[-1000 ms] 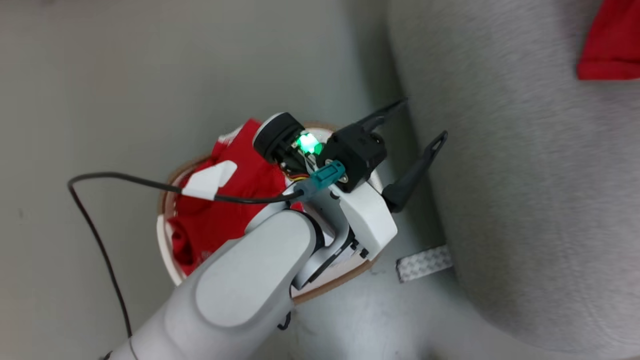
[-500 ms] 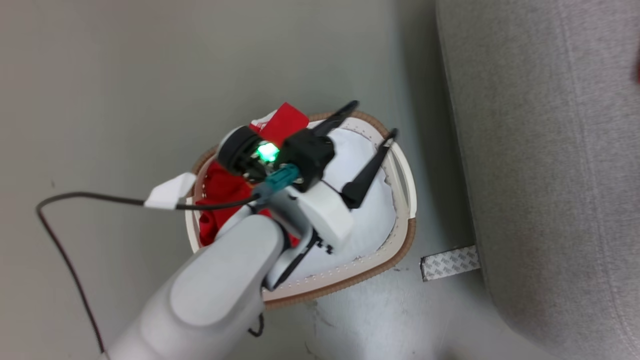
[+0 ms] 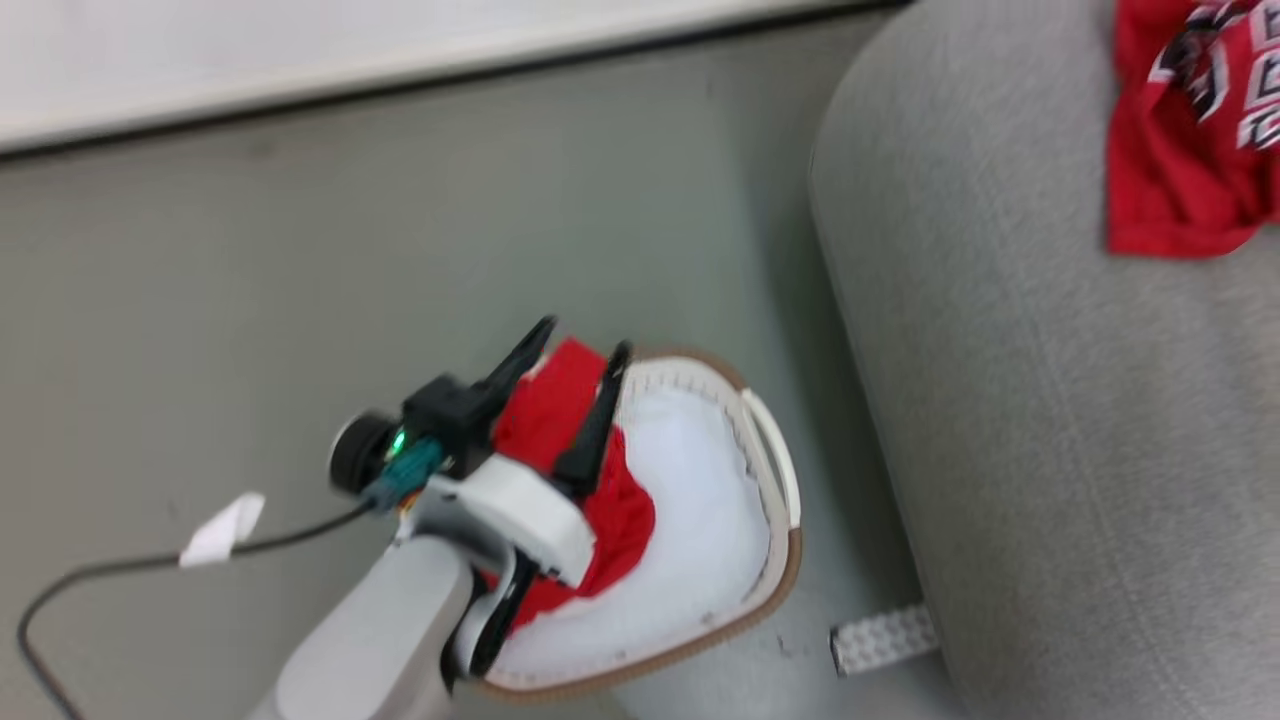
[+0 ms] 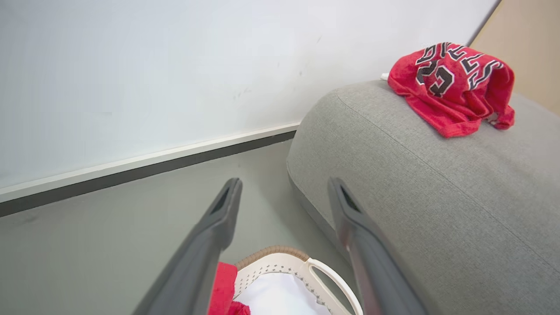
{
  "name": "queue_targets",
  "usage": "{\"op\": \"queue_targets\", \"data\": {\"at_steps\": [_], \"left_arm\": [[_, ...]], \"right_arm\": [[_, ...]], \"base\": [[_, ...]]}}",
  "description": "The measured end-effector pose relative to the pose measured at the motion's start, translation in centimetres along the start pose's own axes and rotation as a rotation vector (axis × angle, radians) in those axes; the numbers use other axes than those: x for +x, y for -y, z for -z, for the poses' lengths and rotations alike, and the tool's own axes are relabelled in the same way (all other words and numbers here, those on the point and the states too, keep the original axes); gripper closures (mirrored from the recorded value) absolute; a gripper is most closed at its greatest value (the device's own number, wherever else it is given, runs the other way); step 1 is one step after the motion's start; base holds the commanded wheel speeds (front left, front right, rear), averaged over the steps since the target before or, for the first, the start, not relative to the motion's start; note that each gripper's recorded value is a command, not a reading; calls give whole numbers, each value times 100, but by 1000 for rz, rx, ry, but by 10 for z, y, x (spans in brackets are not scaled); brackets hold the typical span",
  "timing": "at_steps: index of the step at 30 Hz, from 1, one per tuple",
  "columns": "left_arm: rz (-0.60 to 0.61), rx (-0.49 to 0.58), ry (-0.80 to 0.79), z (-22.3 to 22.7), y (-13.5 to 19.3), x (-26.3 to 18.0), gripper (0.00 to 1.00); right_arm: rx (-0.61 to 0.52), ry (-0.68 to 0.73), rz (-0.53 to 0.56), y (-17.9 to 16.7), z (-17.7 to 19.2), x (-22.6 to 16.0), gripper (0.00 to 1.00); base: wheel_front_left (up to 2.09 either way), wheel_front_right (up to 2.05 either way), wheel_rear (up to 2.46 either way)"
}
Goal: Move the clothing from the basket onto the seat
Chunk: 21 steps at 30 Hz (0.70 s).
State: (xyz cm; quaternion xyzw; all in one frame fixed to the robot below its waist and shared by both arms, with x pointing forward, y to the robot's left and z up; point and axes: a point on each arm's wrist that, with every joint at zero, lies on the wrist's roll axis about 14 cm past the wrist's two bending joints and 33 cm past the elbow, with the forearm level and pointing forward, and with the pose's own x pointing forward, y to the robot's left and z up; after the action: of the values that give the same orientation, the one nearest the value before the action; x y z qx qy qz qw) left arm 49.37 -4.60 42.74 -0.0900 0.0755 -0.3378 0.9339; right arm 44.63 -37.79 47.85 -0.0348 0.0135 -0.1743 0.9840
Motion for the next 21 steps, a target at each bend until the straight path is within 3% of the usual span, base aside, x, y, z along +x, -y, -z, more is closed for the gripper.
{"op": "queue_targets", "data": {"at_steps": [10, 21], "left_arm": [[-190, 42, 66, -38, -12, -76, 0], [-432, 54, 186, -70, -39, -174, 0]], "right_arm": [[27, 133, -114, -32, -48, -74, 0], [121, 149, -269, -90, -52, -113, 0]], "base": [[0, 0, 0], [0, 0, 0]]}}
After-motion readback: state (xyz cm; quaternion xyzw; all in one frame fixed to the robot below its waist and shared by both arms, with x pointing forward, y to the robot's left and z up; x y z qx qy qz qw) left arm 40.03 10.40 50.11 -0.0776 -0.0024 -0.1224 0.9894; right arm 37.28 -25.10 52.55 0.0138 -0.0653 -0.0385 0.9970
